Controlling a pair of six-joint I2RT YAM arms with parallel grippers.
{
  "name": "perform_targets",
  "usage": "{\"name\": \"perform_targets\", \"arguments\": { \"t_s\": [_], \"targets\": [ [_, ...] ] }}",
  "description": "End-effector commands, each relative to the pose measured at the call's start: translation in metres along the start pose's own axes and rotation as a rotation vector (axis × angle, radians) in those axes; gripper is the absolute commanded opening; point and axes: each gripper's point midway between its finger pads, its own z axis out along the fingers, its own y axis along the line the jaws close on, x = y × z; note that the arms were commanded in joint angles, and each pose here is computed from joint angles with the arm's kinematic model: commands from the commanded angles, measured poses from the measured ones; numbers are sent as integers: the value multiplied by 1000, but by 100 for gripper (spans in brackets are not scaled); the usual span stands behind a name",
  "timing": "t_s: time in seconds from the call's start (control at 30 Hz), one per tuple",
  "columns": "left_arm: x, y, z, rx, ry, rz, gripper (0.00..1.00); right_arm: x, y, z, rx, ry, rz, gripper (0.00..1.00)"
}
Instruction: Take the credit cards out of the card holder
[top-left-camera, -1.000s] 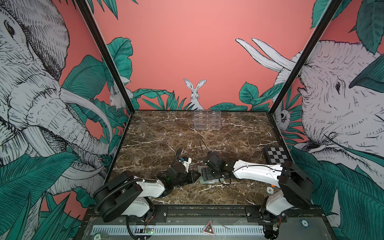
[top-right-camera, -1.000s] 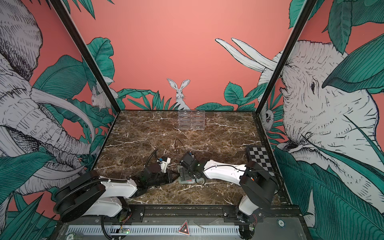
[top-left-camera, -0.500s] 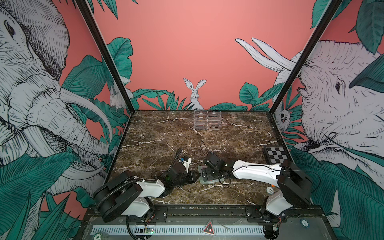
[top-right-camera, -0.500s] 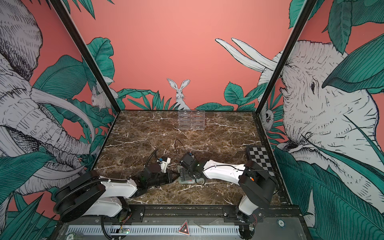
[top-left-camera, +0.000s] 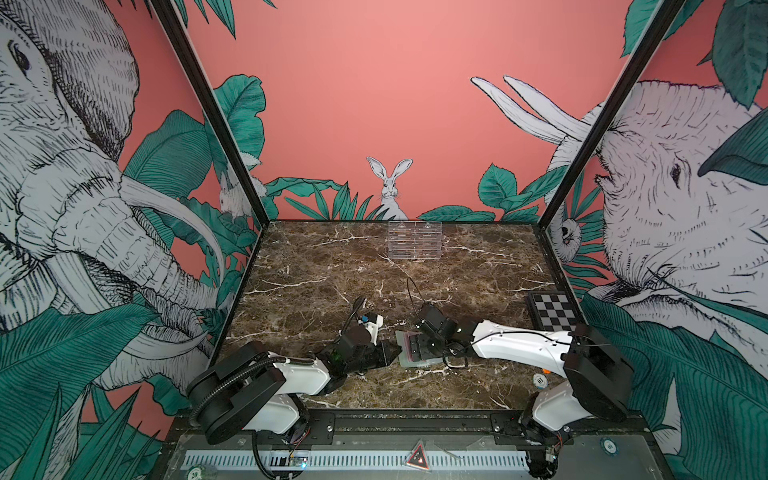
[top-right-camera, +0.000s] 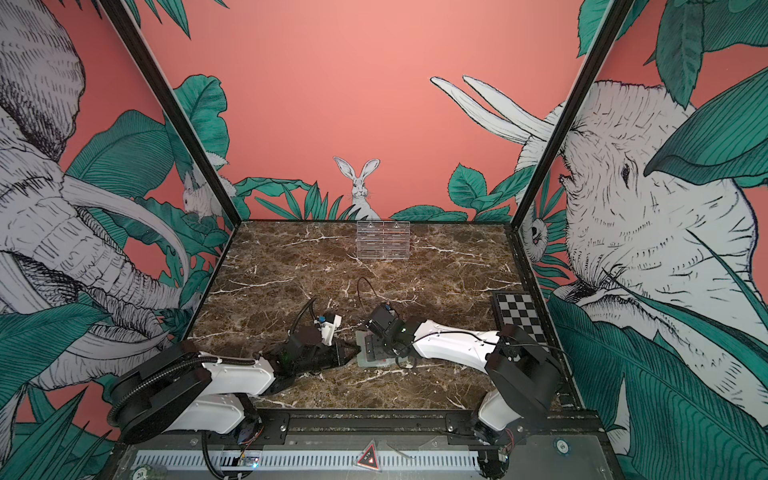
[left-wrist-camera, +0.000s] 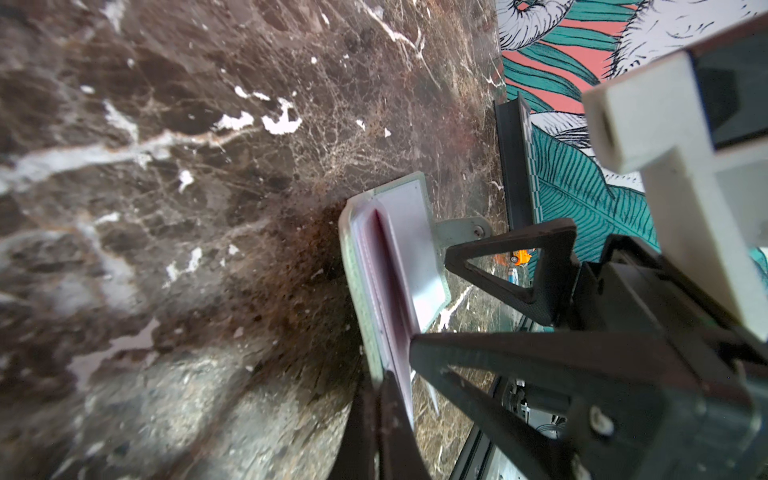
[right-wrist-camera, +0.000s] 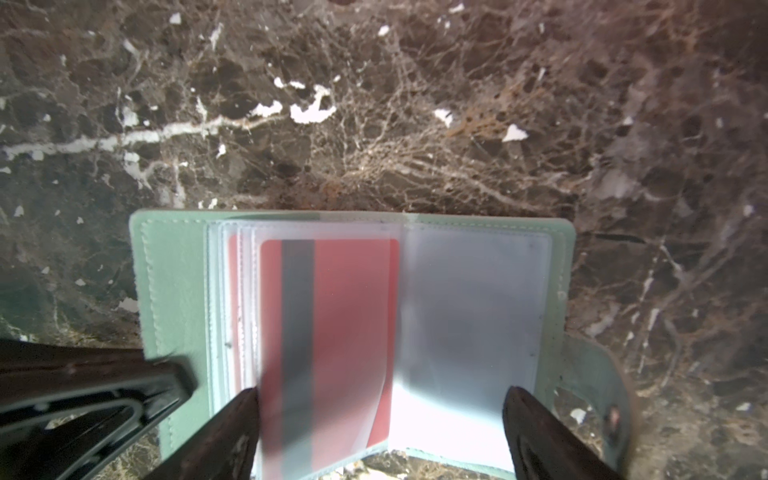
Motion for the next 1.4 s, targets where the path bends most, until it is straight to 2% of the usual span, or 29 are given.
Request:
{"name": "perform_targets", "arguments": {
  "t_s": [0.0, 0.37, 0.87, 0.93, 1.03, 1.13, 1.23, 1.37],
  "targets": [
    [-4, -7, 2, 17, -10, 24, 0, -2, -11, -3, 24, -20, 13, 88],
    [-4, -6, 3, 9, -5, 41, 0, -3, -23, -9, 29, -35, 31, 87],
    [-6, 1, -1, -74, 8, 91, 0, 3, -65, -30, 41, -79, 108, 89],
    [-6, 1, -1, -75, 6, 93, 14, 1, -65, -34, 20, -97, 107, 90],
    [-9, -1, -5, -90, -3, 95, 43, -3, -61, -41, -19, -122, 107, 90],
    [-16, -7, -14, -110, -20, 111, 61, -7, -57, -50, -58, -148, 110, 91],
    [-24, -18, -26, -117, -44, 134, 72, -12, -50, -57, -115, -173, 118, 90],
    [-34, -43, -33, -59, -61, 148, 75, -18, -39, -63, -208, -197, 140, 87]
  ]
}}
